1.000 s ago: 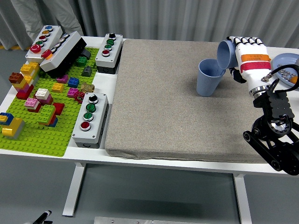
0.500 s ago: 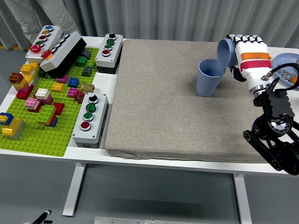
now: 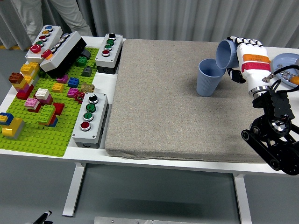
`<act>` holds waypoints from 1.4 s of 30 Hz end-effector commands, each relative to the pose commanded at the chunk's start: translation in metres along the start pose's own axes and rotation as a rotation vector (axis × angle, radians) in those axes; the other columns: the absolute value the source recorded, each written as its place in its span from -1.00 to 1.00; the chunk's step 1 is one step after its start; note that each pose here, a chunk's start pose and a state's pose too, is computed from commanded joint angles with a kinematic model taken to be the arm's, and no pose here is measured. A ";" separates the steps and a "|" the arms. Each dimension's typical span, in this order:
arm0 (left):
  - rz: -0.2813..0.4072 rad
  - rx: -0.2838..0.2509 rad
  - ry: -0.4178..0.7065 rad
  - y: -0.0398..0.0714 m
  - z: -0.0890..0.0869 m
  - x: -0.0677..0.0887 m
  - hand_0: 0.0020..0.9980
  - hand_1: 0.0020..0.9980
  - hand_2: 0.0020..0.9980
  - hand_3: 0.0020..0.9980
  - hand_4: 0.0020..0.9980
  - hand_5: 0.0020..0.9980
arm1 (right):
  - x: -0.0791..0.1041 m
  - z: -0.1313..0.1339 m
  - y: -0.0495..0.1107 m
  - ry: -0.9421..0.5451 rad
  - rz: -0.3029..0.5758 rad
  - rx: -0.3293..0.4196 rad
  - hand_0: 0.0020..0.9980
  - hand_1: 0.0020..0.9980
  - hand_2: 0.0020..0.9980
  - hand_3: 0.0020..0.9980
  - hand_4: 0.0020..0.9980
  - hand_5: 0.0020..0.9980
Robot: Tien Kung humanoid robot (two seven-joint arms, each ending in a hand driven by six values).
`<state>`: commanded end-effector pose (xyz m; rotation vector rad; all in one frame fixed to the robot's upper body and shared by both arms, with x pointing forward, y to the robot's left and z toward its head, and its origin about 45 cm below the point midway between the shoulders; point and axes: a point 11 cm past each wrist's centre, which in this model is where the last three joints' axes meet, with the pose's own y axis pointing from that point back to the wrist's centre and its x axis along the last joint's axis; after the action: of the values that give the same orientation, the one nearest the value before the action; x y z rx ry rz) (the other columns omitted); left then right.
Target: Pick cup pour cup place
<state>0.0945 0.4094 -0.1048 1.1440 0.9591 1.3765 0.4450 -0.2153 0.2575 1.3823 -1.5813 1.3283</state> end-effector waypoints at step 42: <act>-0.015 0.001 -0.001 -0.001 -0.001 -0.008 0.69 0.60 0.77 0.58 0.28 0.98 | -0.018 0.072 0.018 -1.248 -0.062 -0.468 0.67 0.39 0.19 0.09 0.21 -1.00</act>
<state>0.0939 0.4019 -0.1072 1.1363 0.9659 1.3633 0.4428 -0.2796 0.2160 2.0110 -2.3207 -0.1458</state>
